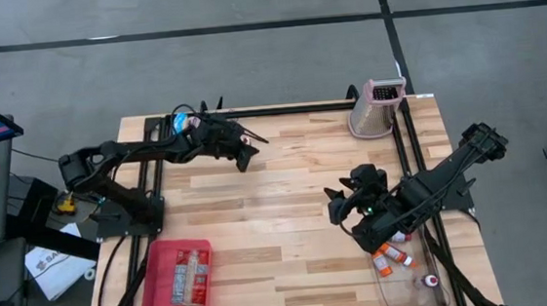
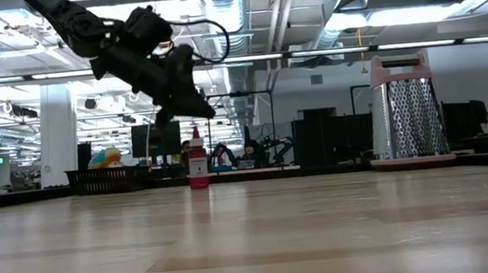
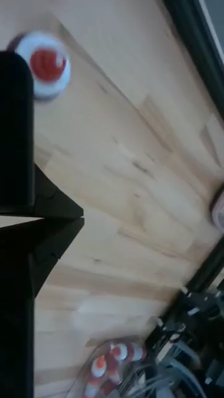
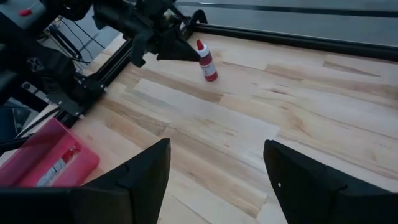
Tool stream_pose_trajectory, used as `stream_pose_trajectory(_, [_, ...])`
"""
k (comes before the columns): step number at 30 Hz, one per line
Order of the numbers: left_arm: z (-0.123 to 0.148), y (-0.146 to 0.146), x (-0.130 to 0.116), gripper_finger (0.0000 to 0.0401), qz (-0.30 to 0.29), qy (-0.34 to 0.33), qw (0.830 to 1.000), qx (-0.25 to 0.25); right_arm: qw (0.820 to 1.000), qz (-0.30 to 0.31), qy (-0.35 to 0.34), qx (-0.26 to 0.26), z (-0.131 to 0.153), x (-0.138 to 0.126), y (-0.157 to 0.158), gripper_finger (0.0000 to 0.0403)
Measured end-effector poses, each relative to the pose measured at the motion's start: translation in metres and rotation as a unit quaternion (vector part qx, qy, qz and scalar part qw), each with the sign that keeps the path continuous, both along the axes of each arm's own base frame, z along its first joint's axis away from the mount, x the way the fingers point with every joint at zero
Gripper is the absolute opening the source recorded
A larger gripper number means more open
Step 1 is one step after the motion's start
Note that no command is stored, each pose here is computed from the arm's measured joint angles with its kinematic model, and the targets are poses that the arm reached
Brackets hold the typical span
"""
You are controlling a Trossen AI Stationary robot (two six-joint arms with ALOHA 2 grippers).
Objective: Pick & Place Food Item
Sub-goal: Put the red food coloring bottle into the transparent bin
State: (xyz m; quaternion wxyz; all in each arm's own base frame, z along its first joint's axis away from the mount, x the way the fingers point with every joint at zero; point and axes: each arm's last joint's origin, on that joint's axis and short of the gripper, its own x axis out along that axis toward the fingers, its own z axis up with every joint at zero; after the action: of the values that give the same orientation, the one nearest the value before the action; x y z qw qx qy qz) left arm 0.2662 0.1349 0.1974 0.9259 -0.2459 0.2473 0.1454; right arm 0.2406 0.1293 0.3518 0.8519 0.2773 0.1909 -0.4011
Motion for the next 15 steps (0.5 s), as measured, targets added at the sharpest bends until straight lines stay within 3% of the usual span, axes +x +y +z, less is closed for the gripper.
stream_pose_trajectory(4, [0.011,-0.010,0.000,0.0000,0.004,-0.007,1.000,0.025,1.000,0.000,-0.004,0.002,0.000,0.001,0.001,0.0249])
stream_pose_trajectory(9, [0.032,-0.020,-0.017,0.0014,-0.011,0.017,0.995,0.100,1.000,0.002,-0.013,0.008,0.001,0.002,0.002,0.0249])
stream_pose_trajectory(12, [0.037,-0.025,-0.033,0.0052,-0.028,0.072,0.987,0.142,1.000,0.007,-0.020,0.012,0.001,0.001,0.006,0.0249])
stream_pose_trajectory(15, [0.040,-0.026,-0.038,0.0114,-0.056,0.086,0.978,0.179,1.000,0.008,-0.027,0.005,-0.001,0.004,0.010,0.0249])
